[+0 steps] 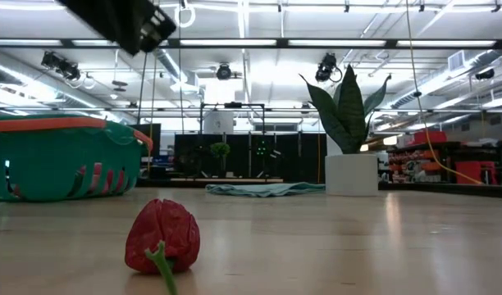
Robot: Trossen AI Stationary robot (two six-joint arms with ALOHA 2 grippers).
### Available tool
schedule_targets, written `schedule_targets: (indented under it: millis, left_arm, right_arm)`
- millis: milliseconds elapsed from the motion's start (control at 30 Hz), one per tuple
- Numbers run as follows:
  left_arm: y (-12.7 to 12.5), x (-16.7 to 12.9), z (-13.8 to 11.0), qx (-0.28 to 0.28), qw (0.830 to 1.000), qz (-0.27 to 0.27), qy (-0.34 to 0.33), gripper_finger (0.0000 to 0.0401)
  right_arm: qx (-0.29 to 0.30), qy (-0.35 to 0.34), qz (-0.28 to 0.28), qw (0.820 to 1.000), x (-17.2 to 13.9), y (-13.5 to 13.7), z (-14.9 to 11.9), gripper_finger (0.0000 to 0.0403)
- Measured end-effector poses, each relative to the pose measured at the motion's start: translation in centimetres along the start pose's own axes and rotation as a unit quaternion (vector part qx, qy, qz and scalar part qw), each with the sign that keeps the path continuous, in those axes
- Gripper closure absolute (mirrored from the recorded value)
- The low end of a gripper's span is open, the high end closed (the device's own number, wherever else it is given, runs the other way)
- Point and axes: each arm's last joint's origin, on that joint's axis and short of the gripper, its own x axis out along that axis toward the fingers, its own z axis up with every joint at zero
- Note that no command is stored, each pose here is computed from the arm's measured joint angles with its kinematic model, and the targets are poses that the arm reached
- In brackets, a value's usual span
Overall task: Pick and placing Produce into tupperware
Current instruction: Put the red cherry into the blue basket
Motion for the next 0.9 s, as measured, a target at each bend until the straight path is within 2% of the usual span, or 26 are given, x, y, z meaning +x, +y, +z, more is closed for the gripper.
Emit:
schedule_targets:
  millis: [100,267,367,533,667,767,900]
  left_arm:
    - [-1.4,3.6,-0.4,0.016,1.000,-0.017,-0.002,0.0294]
    - [-2.5,8.8,-0.1,-0.017,0.999,-0.030,-0.020,0.0289]
    - [-2.6,10.8,0.1,-0.041,0.997,-0.046,-0.036,0.0266]
    - [-3.1,12.1,0.3,-0.076,0.992,-0.088,-0.047,0.0200]
    - [-4.5,12.2,0.5,-0.056,0.991,-0.103,-0.067,0.0157]
    - [-5.5,12.6,1.1,-0.037,0.988,-0.104,-0.105,0.0145]
    - [-6.1,13.6,0.6,0.000,0.992,-0.069,-0.107,0.0148]
  right_arm:
    - [-0.013,-0.010,-0.019,1.000,0.5,0.8,-2.2,0.0204]
    - [-0.032,0.000,-0.040,0.999,2.3,1.4,-4.7,0.0204]
    - [-0.036,0.005,-0.050,0.998,3.2,1.3,-5.4,0.0204]
    - [-0.032,0.007,-0.060,0.998,4.2,1.2,-5.7,0.0204]
    - [-0.027,0.008,-0.063,0.998,4.5,1.0,-5.5,0.0204]
    - [-0.028,0.008,-0.063,0.998,4.5,1.0,-5.5,0.0204]
    - [-0.024,0.006,-0.060,0.998,4.5,1.1,-5.4,0.0204]
